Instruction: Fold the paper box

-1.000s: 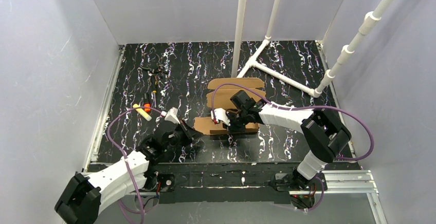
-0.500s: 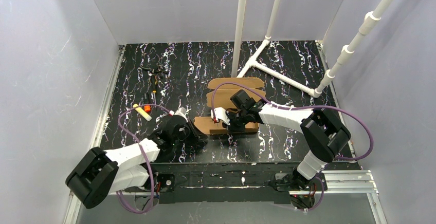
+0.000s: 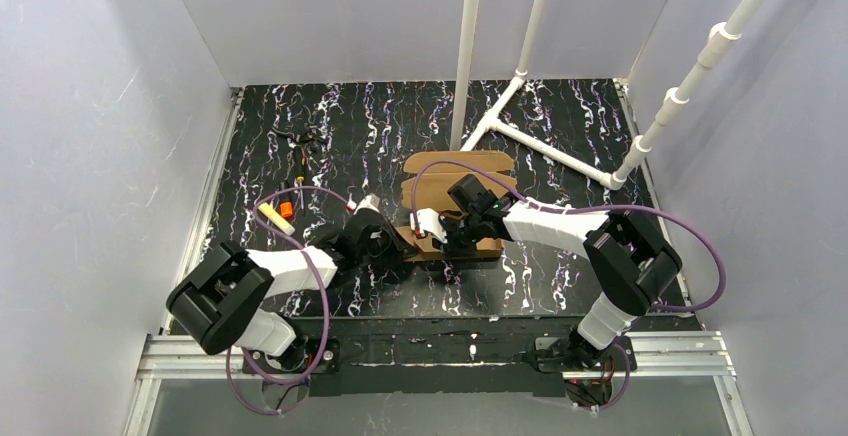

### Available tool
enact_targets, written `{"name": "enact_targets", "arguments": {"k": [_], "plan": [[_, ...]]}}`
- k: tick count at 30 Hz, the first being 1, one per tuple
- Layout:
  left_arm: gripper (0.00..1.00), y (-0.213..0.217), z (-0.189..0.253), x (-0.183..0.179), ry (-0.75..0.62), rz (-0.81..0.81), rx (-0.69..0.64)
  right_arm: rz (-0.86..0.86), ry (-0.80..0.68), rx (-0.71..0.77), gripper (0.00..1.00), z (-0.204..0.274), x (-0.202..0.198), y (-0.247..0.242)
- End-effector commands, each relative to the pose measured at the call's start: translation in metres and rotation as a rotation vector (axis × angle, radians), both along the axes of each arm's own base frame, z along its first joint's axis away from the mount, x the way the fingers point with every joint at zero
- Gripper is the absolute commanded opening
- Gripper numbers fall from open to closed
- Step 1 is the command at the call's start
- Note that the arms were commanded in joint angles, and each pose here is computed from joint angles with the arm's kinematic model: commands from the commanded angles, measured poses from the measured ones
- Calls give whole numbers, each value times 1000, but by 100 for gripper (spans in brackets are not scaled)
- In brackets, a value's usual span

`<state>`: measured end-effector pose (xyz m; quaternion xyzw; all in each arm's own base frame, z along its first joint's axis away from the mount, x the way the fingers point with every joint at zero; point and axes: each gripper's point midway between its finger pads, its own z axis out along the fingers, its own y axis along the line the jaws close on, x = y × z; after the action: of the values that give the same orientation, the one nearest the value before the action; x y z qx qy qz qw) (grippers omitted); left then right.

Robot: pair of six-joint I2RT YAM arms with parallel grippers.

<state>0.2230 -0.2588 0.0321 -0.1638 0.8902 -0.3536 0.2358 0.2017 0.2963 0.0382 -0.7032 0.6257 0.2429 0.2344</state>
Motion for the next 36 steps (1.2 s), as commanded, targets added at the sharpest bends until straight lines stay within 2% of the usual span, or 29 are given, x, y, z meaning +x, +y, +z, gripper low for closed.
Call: {"name": "enact_targets", "arguments": {"k": [1, 19, 26, 36], "plan": [[0, -11, 10, 18, -62, 3, 12, 21, 24, -10, 1, -7, -5, 2], [0, -54, 12, -2, -74, -226, -103, 10, 8, -21, 1, -10, -3, 4], [0, -33, 23, 8, -169, -157, -63, 6, -1, -30, 1, -12, -1, 2], [0, 19, 42, 19, -279, -27, 30, 7, -1, -36, 1, -13, -1, 1]]}}
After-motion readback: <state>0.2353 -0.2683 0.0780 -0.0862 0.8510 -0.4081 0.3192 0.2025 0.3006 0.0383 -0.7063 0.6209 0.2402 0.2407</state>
